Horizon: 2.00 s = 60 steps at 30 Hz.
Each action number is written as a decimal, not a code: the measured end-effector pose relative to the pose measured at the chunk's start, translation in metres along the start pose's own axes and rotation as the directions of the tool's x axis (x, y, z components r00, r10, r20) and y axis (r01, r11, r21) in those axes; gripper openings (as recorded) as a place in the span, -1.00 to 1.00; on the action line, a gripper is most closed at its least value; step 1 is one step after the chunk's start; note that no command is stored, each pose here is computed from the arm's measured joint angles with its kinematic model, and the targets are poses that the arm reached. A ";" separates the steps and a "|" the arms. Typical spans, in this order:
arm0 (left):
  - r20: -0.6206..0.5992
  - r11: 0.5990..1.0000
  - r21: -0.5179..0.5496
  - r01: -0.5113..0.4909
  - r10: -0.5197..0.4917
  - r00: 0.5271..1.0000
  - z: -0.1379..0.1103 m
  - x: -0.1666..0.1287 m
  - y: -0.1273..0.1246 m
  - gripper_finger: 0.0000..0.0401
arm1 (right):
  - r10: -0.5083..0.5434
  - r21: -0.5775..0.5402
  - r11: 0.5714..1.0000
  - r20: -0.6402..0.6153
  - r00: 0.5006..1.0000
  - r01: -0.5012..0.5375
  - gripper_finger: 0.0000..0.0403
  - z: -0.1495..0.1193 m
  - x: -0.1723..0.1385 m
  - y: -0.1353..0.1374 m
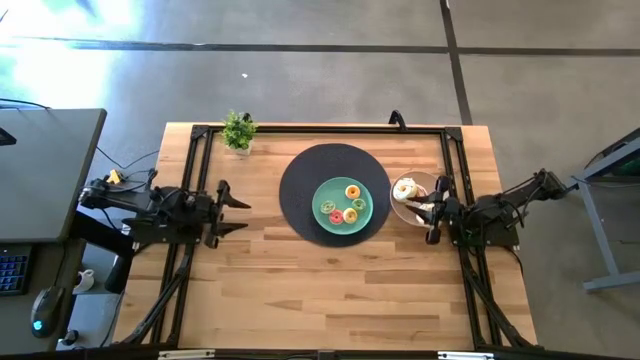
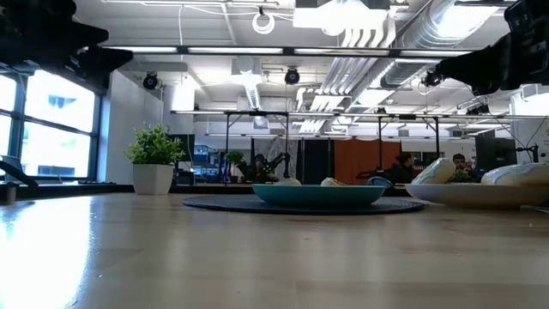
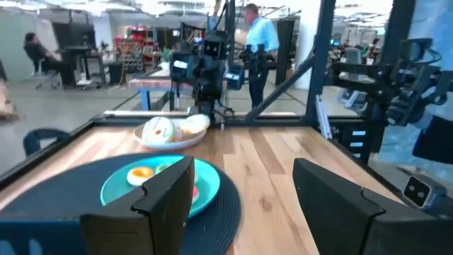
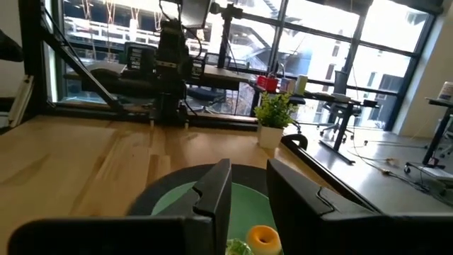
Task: Pick & Place donuts
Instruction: Return to Home Position
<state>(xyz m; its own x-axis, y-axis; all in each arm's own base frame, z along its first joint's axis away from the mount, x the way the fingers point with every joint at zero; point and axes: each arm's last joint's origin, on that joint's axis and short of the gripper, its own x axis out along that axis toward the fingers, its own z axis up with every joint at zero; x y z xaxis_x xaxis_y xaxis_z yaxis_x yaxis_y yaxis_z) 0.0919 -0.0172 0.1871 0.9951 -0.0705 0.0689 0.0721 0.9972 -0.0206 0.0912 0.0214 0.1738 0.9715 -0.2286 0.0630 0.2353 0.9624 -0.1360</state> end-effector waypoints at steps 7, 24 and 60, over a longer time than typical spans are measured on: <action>-0.010 0.997 -0.022 -0.078 0.078 0.997 -0.014 0.002 0.002 0.19 | 0.003 -0.022 1.000 0.000 1.000 -0.003 -0.57 0.000 0.000 0.000; -0.026 0.991 0.085 -0.100 0.103 0.994 -0.016 0.003 0.003 0.19 | 0.129 -0.079 0.989 0.079 0.988 -0.123 -0.57 0.006 0.000 0.003; -0.022 0.989 0.064 -0.131 0.133 0.991 -0.016 0.003 0.003 0.19 | 0.099 -0.004 0.995 0.056 0.994 -0.099 -0.57 0.004 0.000 0.002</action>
<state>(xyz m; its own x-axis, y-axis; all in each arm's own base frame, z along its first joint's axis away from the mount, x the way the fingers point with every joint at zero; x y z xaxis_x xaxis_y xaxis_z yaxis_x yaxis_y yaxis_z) 0.0964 -0.0144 0.1712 0.9971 0.0620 0.0432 -0.0635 0.9974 0.0342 0.0915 0.0244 0.1773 0.9868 -0.1236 0.1045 0.1381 0.9796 -0.1457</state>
